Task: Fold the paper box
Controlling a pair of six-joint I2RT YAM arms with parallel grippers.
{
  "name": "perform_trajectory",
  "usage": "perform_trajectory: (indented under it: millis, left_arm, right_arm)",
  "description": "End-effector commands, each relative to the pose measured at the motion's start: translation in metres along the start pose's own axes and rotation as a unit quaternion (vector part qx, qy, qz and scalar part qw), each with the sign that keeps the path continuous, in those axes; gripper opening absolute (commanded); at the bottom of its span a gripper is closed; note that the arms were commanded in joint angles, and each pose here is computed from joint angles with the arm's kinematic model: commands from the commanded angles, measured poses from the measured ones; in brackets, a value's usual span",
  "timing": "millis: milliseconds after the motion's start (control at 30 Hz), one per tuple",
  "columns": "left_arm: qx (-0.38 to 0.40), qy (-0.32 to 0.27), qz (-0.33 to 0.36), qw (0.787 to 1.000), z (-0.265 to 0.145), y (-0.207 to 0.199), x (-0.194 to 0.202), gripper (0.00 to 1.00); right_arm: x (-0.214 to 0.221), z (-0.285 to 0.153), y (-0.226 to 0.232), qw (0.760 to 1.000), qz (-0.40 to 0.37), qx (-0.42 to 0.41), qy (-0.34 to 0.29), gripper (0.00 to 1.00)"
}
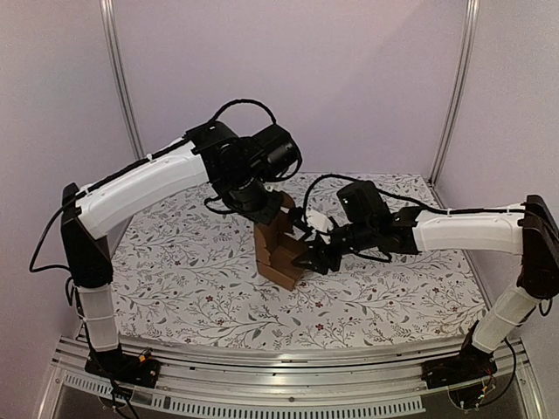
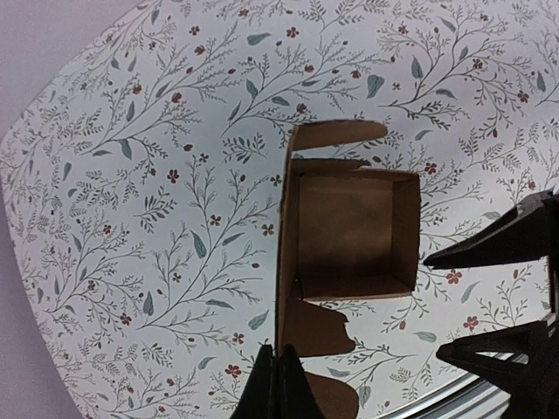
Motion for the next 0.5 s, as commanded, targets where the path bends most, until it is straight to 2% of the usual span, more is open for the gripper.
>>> perform_trajectory:
  millis: [0,100,267,467]
  left_arm:
    - [0.021,0.002,-0.031,0.999,0.004,0.007,0.002,0.0]
    - [0.032,0.007,-0.045,0.998,0.01,0.011,0.007,0.0]
    - [0.052,-0.004,-0.061,0.997,0.005,0.016,0.008,0.0]
    - [0.06,-0.007,-0.074,0.995,0.003,0.021,0.012,0.0]
  right_arm:
    - [-0.002,0.028,0.008,0.999,-0.033,0.008,-0.009,0.61]
    - [-0.007,0.045,0.013,1.0,-0.016,-0.002,-0.024,0.61]
    - [0.0,0.07,0.021,1.0,0.008,-0.014,-0.01,0.62]
    - [0.004,0.074,0.021,0.999,0.032,-0.006,-0.002,0.62]
Point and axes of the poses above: each gripper's point midway between its finger pads, its own z axis out along the fingers, its own y axis along the line the jaws close on, x = y × z, the point moved 7 cm from there along -z, back along the fingers, and after that the axes turned 12 degrees about z, right-handed, at the moved point
